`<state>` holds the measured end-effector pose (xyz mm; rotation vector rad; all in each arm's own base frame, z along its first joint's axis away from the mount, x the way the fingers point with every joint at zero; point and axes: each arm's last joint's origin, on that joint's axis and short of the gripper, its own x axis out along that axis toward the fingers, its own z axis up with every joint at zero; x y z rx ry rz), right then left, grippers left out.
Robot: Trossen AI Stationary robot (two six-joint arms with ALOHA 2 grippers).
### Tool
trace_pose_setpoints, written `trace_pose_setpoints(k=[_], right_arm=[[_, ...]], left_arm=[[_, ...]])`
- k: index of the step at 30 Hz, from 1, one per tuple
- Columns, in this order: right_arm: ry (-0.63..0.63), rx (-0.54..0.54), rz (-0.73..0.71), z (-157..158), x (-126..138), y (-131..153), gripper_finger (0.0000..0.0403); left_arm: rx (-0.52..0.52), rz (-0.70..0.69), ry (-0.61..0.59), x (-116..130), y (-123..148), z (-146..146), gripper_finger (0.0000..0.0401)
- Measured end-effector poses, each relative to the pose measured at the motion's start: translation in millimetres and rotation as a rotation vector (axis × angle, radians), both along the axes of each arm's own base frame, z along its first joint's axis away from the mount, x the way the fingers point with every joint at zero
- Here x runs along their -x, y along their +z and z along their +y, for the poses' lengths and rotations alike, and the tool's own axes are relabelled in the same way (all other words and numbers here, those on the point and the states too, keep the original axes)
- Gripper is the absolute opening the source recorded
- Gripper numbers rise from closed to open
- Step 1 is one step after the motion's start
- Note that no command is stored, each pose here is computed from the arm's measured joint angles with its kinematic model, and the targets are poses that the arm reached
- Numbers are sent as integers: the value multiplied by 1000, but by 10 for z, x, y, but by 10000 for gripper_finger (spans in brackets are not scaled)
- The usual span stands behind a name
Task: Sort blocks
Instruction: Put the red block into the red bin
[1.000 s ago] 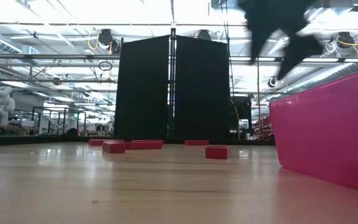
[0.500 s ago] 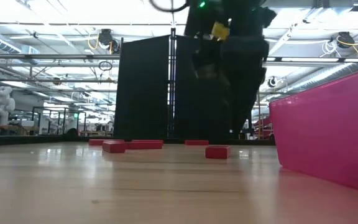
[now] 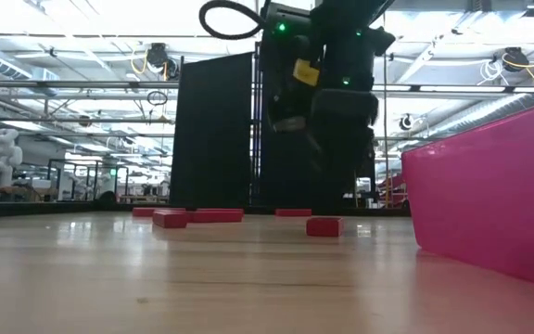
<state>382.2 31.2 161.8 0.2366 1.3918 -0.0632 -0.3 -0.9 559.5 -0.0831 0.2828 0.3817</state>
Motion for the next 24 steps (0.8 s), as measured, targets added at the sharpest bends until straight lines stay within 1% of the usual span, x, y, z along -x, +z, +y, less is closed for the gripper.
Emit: trace_pose_setpoints(k=[3,7,13,17,21,24], right_arm=[[-43,-16,-27,-8,-30,6,338],[-70,-71,-42,33,-51,13,338],[-80,-64,-38,55,-49,4,338],[-88,-40,7,48,-73,-173,338],[-94,-53,33,66,-112,-323,338],[-148,-31,57,65,-111,-378,330]], left_arm=[[0,0,0,0,0,0,16],[0,0,0,0,0,0,16],[-7,3,-3,0,0,0,16],[-7,3,-4,0,0,0,16],[-7,3,-4,0,0,-1,16],[-6,3,-4,0,0,-1,16]])
